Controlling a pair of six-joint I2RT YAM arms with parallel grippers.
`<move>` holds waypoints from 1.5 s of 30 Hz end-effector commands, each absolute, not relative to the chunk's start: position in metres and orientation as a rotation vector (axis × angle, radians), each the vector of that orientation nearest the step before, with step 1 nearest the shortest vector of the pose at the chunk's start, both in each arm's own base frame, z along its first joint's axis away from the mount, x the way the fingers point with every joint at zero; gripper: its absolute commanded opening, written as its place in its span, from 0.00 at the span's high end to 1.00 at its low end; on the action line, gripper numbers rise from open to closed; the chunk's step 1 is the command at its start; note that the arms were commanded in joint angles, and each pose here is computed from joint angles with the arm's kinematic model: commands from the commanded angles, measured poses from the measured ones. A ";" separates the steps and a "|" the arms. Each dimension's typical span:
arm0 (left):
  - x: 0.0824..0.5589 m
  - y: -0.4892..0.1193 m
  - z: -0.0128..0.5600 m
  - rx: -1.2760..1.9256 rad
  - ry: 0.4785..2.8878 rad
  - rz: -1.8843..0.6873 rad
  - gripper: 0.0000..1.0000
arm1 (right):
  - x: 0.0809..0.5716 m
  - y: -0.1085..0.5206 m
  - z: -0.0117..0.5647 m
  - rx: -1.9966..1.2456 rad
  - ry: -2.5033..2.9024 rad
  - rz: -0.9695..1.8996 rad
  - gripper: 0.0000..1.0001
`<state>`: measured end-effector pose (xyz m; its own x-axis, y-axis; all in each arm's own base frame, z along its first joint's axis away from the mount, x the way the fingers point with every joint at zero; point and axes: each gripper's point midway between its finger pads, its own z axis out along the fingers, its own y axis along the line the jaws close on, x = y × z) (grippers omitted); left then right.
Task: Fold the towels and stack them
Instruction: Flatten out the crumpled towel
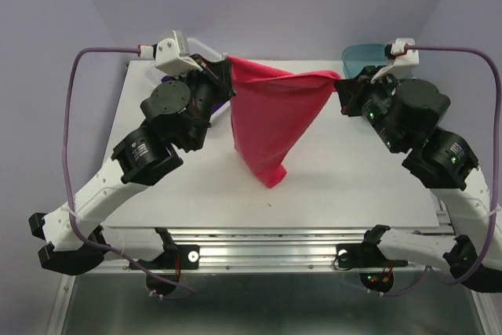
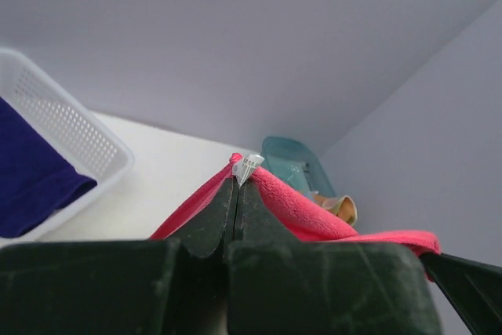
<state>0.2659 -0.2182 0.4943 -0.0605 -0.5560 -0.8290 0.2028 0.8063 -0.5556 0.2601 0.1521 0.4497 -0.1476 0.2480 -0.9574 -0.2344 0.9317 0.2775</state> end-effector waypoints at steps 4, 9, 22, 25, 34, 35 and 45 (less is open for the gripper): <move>0.257 -0.187 0.584 -0.269 1.329 -0.608 1.00 | 0.265 0.166 0.562 -0.140 1.452 0.429 0.99; 0.261 -0.188 0.607 -0.269 1.286 -0.589 1.00 | 0.283 0.175 0.599 -0.179 1.375 0.362 0.99; 0.372 -0.209 0.587 -0.182 1.339 -0.568 1.00 | 0.406 0.127 0.579 0.034 1.339 -0.176 0.99; 0.409 -0.219 0.581 -0.146 1.363 -0.585 1.00 | 0.449 0.106 0.566 0.030 1.345 -0.161 0.99; 0.437 -0.250 0.590 -0.007 1.305 -0.702 1.00 | 0.480 0.111 0.588 -0.075 1.279 -0.023 0.99; 0.435 -0.248 0.593 -0.008 1.300 -0.702 1.00 | 0.474 0.111 0.594 -0.083 1.268 -0.013 0.99; 0.326 -0.261 0.594 0.175 1.297 -1.016 1.00 | 0.335 0.111 0.621 -0.165 1.234 0.287 0.99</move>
<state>0.4088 -0.2666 0.5326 -0.1190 -0.4281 -0.8959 0.5221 0.7404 -0.4232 0.4194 0.1125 0.5678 0.1925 -0.0115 -0.9812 -0.1596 0.9862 -0.0428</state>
